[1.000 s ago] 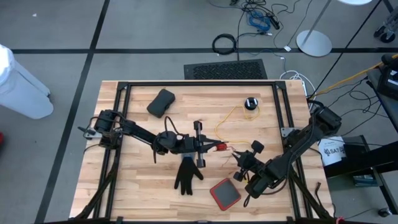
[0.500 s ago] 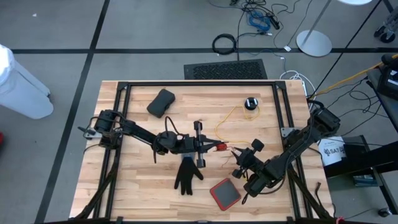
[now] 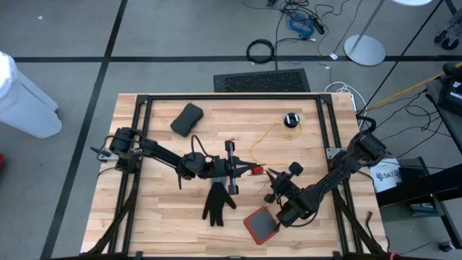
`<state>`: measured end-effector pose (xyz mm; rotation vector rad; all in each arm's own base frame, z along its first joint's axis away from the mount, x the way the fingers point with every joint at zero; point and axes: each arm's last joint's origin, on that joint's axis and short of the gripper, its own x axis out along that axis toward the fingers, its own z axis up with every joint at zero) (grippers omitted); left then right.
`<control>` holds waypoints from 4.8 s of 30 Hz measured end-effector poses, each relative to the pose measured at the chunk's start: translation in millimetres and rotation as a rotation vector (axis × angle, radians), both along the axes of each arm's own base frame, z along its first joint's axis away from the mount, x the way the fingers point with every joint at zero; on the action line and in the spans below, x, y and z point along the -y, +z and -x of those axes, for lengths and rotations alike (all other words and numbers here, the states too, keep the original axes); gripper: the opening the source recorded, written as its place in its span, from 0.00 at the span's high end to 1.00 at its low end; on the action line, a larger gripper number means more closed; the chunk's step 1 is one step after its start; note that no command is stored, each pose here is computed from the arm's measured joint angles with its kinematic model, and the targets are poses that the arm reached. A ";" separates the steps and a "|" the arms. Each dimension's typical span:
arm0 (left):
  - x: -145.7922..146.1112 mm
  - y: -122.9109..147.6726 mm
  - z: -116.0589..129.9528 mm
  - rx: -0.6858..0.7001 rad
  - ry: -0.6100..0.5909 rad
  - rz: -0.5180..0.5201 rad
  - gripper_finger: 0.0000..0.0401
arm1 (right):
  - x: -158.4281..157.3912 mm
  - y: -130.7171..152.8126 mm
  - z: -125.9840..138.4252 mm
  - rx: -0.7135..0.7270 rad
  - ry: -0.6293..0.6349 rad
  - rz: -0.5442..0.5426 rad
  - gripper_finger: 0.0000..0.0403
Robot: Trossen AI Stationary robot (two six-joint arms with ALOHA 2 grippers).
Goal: Coil cords
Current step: Coil the red wire onto the black spool
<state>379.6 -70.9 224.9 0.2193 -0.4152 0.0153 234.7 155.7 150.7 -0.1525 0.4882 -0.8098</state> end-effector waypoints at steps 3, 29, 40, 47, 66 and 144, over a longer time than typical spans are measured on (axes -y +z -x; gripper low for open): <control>0.0 0.0 0.0 0.000 0.000 0.000 0.98 | -1.4 -1.8 0.5 0.006 0.000 0.000 0.94; 0.2 -0.2 -0.1 -0.002 0.000 0.000 0.98 | 3.0 -1.8 -9.9 0.092 -0.044 -0.061 1.00; -2.7 -1.2 -0.8 -0.015 0.068 -0.039 0.98 | 18.9 8.5 -57.2 0.180 -0.033 -0.083 1.00; -8.0 -6.5 -3.7 -0.072 0.099 -0.046 0.98 | 19.8 11.6 -60.0 0.231 -0.058 -0.053 1.00; -9.8 -5.9 -3.5 -0.065 0.103 0.026 0.98 | 20.1 15.0 -57.8 0.214 -0.088 0.116 1.00; -8.7 -33.1 -8.8 -0.350 0.154 -0.173 0.98 | -19.3 126.2 -14.1 0.119 0.191 -0.090 1.00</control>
